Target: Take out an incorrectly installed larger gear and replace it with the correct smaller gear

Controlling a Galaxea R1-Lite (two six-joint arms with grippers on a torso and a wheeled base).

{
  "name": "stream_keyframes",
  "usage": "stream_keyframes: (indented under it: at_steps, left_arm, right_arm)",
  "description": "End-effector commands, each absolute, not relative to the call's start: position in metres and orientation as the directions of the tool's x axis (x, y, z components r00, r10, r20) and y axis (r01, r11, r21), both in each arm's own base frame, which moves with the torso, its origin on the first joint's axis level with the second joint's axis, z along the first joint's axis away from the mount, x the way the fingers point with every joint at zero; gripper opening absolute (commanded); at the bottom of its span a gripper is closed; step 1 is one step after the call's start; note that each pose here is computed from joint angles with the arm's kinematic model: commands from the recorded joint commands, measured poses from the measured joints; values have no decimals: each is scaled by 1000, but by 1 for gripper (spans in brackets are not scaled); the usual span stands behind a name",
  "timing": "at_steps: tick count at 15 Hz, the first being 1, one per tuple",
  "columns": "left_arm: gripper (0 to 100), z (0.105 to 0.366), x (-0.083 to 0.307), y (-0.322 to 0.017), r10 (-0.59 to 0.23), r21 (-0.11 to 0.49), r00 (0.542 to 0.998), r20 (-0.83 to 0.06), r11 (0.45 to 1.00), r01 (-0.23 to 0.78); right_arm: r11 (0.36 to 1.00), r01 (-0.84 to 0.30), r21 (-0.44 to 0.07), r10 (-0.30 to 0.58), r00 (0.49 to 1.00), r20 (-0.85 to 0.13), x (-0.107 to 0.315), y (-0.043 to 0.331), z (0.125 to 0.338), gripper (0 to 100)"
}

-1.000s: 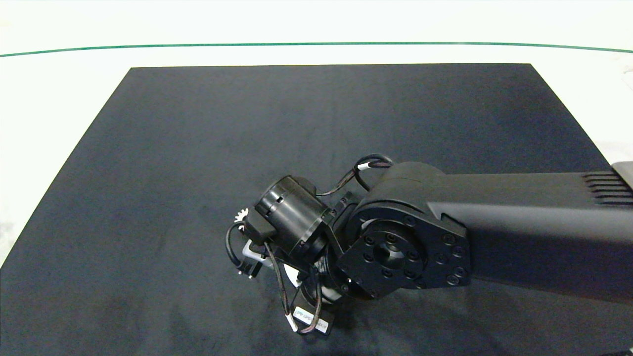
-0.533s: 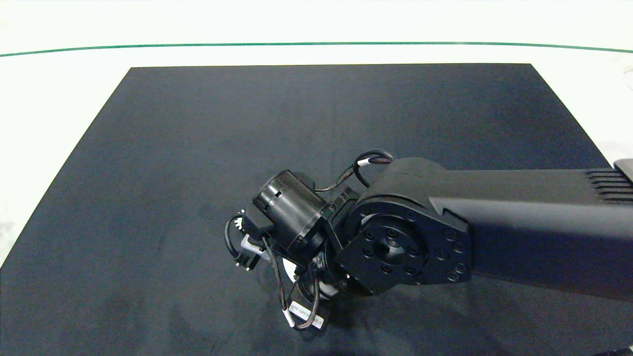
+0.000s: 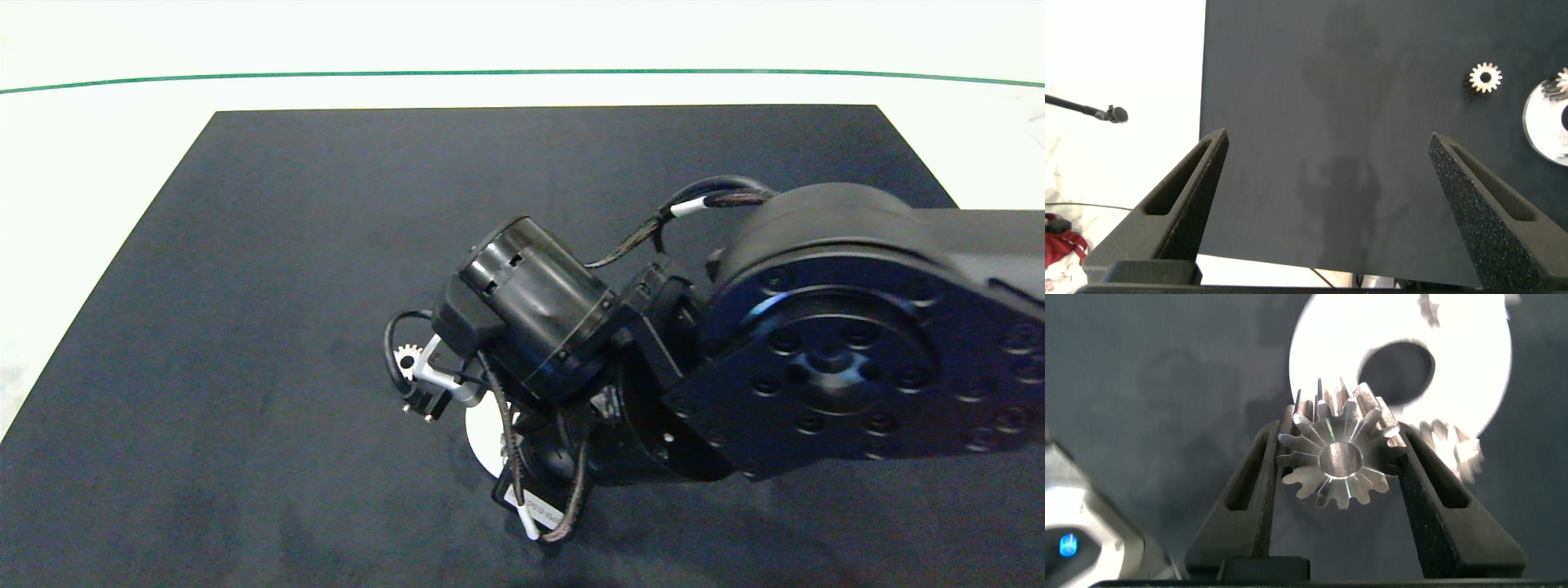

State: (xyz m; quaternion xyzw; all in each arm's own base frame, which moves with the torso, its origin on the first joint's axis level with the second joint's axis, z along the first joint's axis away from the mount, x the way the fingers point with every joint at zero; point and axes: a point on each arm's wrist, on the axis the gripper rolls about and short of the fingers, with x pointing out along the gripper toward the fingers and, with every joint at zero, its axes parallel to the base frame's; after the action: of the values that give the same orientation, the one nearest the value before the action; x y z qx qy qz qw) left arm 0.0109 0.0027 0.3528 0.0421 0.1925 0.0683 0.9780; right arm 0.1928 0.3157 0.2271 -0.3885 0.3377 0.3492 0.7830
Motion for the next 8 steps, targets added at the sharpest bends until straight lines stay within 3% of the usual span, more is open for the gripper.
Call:
stream_keyframes:
  at_steps: [1, 4, 8]
  left_arm:
    - [100, 352, 8, 3, 150, 110, 918, -368, 987, -117]
    - [100, 353, 6, 2, 150, 110, 920, -363, 987, -118]
    - [100, 352, 6, 2, 150, 110, 920, -363, 987, -118]
  right_arm:
    - [466, -803, -371, 248, 521, -816, 171, 263, 240, 37]
    - [489, -792, -366, 191, 506, -841, 166, 229, 222, 37]
    - [517, -775, -364, 173, 511, -842, 160, 203, 182, 37]
